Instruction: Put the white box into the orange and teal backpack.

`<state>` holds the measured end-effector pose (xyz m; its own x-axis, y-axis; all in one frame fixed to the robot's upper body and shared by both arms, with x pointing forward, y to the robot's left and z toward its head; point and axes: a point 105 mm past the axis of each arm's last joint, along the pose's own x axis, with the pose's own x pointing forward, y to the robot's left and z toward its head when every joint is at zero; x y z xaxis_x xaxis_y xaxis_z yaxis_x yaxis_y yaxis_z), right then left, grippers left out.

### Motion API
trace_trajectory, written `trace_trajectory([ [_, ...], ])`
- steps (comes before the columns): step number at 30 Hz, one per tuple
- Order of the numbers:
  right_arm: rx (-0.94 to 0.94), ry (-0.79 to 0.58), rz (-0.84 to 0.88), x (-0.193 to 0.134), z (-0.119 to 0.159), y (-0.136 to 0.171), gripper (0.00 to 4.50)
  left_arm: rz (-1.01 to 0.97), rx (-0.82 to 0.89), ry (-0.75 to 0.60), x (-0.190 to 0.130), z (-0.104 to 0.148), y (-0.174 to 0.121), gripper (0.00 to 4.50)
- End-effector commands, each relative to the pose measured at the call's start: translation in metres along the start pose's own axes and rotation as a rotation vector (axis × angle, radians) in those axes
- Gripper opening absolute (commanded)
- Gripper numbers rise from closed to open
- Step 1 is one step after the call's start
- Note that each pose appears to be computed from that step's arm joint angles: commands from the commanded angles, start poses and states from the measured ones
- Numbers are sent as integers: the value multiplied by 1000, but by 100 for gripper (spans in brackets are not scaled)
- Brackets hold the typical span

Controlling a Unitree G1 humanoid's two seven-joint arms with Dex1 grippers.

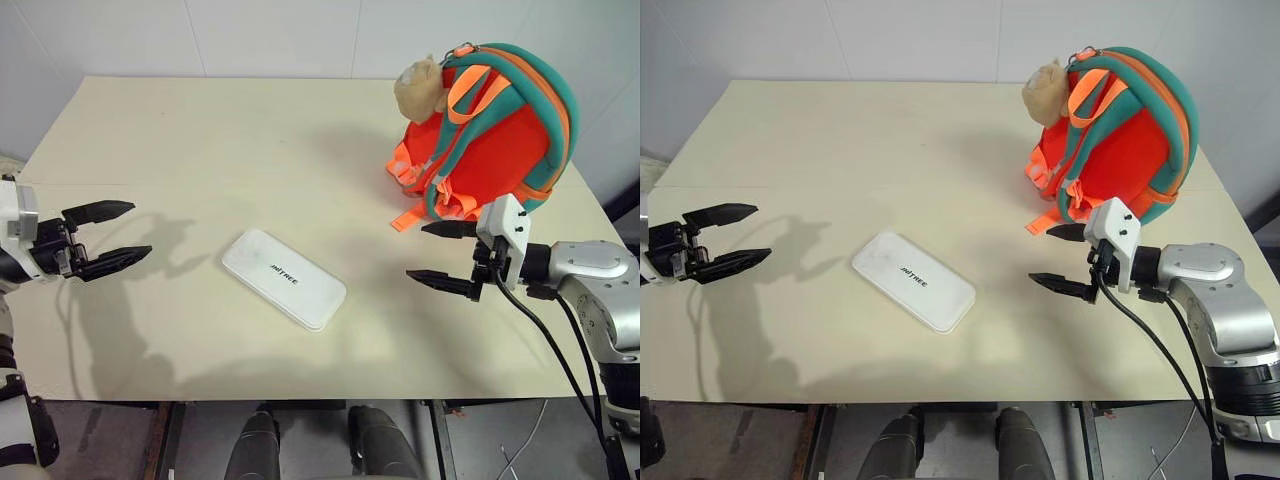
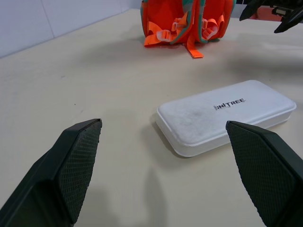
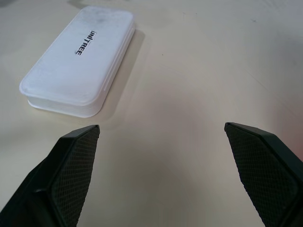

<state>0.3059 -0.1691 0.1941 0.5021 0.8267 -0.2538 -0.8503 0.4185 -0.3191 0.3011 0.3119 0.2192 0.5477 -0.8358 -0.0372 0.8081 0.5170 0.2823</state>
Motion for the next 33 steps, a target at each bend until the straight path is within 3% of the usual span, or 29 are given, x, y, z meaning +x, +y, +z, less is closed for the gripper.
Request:
trace_trajectory([
  [1,-45,-46,-18,-5,18,-1,447,-14,24,-9,-1,5,0,450],
  [20,-7,-82,-21,17,24,7,447,56,37,-5,9,7,5,450],
  [22,-13,-88,-13,19,25,10,450,52,38,-6,10,8,5,412],
  [25,0,-92,33,22,25,23,390,27,35,21,12,5,4,332],
  [33,39,-59,78,30,19,42,120,8,35,42,19,2,6,77],
])
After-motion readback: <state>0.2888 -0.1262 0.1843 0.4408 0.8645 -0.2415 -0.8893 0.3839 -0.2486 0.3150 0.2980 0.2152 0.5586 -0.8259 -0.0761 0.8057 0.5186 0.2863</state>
